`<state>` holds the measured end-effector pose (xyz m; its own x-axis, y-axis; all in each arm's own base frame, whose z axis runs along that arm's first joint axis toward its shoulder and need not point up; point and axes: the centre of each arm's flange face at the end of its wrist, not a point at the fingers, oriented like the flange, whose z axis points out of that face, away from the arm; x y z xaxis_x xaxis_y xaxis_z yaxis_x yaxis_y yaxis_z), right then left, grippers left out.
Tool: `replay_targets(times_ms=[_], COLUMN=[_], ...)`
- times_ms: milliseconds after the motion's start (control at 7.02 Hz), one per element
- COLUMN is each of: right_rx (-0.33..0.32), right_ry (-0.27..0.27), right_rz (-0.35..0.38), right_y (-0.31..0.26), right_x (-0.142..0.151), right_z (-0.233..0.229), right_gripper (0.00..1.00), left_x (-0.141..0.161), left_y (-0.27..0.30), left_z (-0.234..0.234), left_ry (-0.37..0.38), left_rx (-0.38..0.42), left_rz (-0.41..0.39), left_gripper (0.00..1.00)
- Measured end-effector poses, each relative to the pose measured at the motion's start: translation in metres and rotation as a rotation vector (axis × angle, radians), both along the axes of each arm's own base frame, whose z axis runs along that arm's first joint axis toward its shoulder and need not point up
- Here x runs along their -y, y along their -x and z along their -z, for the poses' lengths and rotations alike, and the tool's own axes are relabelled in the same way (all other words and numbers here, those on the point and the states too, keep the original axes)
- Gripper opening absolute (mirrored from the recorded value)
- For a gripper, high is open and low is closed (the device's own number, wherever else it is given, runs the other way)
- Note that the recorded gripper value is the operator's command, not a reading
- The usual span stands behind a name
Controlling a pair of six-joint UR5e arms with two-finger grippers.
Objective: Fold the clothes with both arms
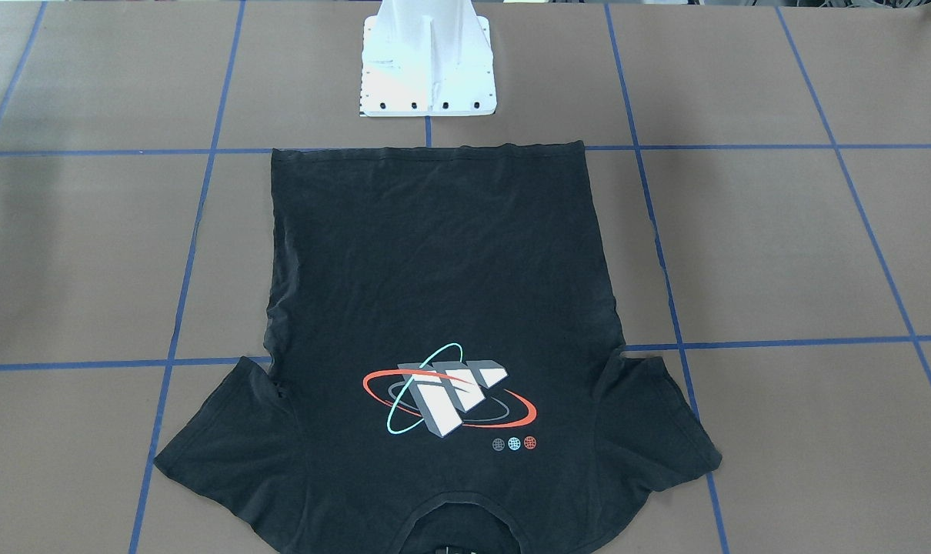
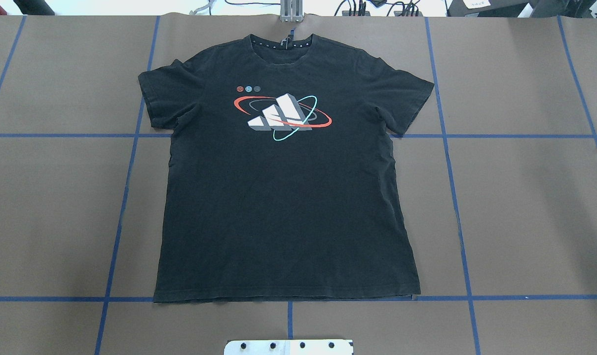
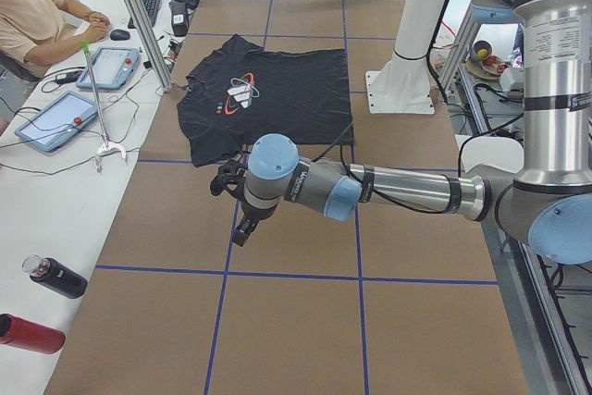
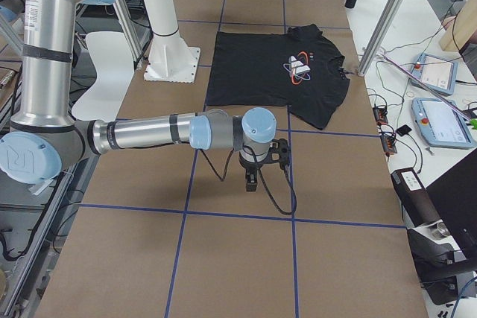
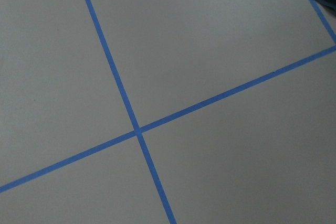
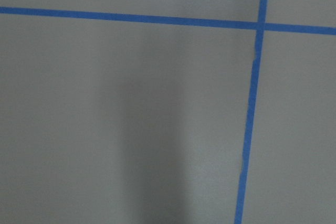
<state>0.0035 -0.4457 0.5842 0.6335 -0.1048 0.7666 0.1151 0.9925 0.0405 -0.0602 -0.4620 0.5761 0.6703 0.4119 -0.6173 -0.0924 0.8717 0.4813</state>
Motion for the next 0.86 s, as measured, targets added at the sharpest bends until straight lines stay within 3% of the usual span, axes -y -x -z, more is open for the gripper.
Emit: replay_targets(times_ms=[570, 713, 855], right_rx=[0.001, 0.005, 0.011], right_ry=[-0.056, -0.103, -0.186], right_rz=[0.141, 0.155, 0.169], right_y=[0.090, 0.102, 0.117], right_x=[0.100, 0.116, 0.132], right_z=[0.021, 0.016, -0.003], right_gripper=[1.00, 1.00, 1.00], left_x=[0.002, 0.003, 0.003], left_y=[-0.001, -0.001, -0.002], left_z=[-0.008, -0.008, -0.008], left_ry=[-0.027, -0.027, -0.028], left_rx=[-0.001, -0.002, -0.002], left_rz=[0.000, 0.000, -0.001], left_gripper=[1.00, 1.00, 1.00])
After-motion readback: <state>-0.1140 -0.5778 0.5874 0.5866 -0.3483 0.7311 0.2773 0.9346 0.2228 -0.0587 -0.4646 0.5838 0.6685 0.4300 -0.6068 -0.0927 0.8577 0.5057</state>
